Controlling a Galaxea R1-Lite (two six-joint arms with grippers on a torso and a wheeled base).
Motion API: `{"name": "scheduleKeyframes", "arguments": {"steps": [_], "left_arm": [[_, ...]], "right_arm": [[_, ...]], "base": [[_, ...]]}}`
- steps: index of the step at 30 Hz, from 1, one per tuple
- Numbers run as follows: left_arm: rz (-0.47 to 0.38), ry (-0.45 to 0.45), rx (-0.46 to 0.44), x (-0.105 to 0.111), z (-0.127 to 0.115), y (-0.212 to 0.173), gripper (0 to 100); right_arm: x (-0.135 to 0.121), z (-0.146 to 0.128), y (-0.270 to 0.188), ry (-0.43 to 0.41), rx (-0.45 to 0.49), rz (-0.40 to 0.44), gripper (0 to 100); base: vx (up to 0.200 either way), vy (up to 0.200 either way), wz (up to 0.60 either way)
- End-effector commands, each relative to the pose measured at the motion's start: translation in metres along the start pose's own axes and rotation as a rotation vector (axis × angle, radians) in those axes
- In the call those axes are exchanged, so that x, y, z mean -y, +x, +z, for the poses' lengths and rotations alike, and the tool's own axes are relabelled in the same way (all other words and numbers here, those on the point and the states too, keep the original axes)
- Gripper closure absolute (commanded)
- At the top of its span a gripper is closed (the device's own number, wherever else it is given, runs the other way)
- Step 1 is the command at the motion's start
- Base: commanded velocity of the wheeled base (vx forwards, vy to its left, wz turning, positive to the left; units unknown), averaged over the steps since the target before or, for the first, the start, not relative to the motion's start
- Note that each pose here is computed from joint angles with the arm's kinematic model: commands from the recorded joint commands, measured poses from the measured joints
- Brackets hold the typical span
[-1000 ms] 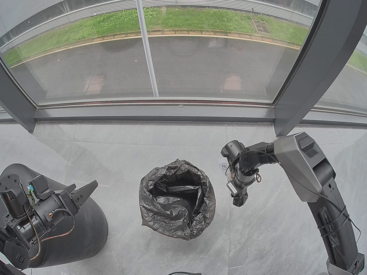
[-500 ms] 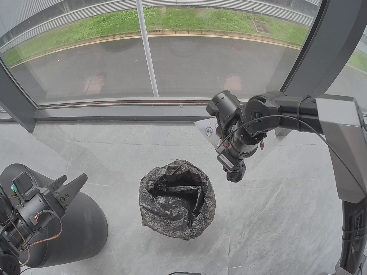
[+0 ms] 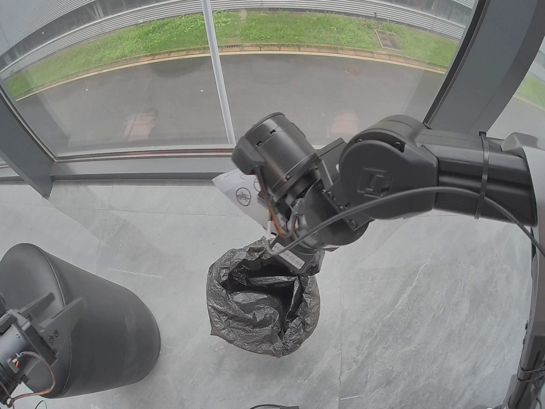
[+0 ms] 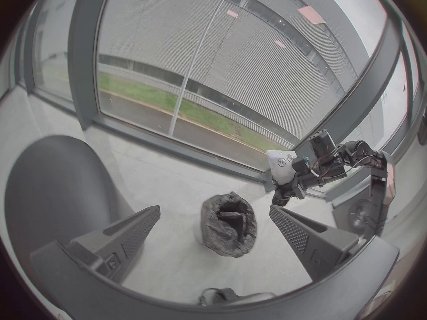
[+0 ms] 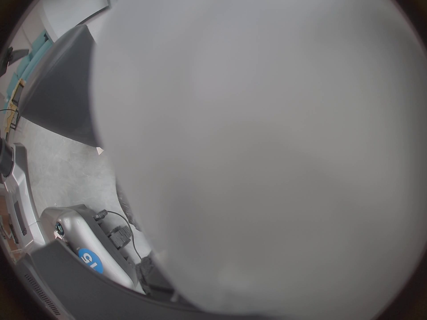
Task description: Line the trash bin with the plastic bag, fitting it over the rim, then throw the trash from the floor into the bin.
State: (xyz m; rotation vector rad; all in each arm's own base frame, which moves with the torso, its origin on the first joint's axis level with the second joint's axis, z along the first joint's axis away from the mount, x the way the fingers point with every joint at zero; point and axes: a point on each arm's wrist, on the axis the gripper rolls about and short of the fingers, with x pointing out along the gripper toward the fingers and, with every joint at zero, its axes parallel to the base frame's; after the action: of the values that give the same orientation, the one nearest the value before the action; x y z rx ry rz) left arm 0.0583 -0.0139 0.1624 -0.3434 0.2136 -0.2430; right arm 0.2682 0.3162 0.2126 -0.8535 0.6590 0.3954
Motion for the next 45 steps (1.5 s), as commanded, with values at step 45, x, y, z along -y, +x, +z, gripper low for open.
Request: {"name": "scheduleKeyframes", "arguments": {"steps": [45], "left_arm": [[0.187,0.493,0.281,-0.023,-0.088,-0.068,0]], "right_arm": [[-0.113,0.002,0.125,-0.063,0.005,0.010,100]], "base": [[0.000,0.000,0.00]]}}
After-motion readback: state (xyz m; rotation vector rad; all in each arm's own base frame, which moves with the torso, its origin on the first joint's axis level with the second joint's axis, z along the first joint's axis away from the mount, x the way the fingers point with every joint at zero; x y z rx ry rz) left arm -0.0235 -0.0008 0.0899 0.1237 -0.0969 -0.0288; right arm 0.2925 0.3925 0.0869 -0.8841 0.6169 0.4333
